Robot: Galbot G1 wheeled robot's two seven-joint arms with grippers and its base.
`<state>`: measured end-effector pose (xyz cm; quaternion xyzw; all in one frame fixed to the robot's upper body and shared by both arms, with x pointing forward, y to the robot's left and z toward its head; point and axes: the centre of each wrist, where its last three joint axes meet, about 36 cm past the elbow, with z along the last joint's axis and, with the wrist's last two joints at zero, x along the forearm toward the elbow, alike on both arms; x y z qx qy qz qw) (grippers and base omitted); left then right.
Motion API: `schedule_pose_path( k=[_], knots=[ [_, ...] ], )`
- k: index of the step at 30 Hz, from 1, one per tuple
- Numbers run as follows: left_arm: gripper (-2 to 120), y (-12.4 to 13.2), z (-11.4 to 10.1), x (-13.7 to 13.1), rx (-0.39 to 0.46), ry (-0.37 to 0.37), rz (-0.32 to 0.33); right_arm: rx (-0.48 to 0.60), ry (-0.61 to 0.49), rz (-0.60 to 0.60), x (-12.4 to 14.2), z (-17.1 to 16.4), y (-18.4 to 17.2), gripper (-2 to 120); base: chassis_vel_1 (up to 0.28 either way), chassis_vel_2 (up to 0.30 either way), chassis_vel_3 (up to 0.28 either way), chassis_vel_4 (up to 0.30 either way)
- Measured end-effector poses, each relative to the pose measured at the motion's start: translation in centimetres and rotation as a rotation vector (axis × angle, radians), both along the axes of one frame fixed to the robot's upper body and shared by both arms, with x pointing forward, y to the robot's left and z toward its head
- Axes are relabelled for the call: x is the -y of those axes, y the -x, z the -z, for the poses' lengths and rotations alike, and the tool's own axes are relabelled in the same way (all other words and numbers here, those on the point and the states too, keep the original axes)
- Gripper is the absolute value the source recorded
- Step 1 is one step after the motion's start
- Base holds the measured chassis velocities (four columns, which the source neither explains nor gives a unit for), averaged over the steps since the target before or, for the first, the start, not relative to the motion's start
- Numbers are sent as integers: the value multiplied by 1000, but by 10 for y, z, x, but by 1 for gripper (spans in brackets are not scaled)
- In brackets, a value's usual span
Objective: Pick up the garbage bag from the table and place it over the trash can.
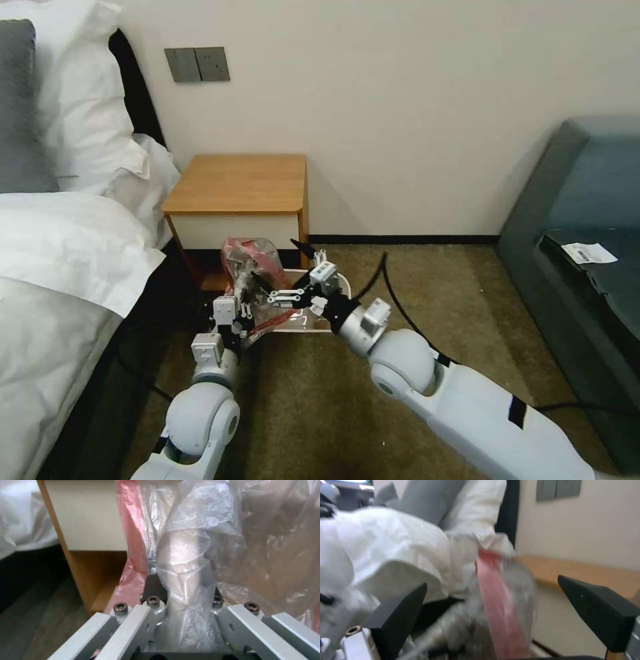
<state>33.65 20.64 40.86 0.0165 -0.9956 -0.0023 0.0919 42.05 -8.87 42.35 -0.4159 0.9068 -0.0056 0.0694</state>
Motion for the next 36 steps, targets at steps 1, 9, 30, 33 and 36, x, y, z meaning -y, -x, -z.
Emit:
schedule_pose_path(
  k=[1,9,30,33,36],
  knots=[
    [10,0,0,0,4,-6,-1,-16,8,6,-4,4,-3,100,0,0,0,0],
    [10,2,4,1,9,-23,-4,-61,17,64,-19,15,-18,96,0,0,0,0],
    [10,0,12,0,4,-31,-11,-58,-5,68,-27,13,-14,18,0,0,0,0],
    [10,0,12,0,4,-30,-12,-58,-7,67,-28,13,-14,10,0,0,0,0],
    [10,0,13,0,3,-29,-14,-56,-8,68,-29,13,-15,0,0,0,0,0]
  ],
)
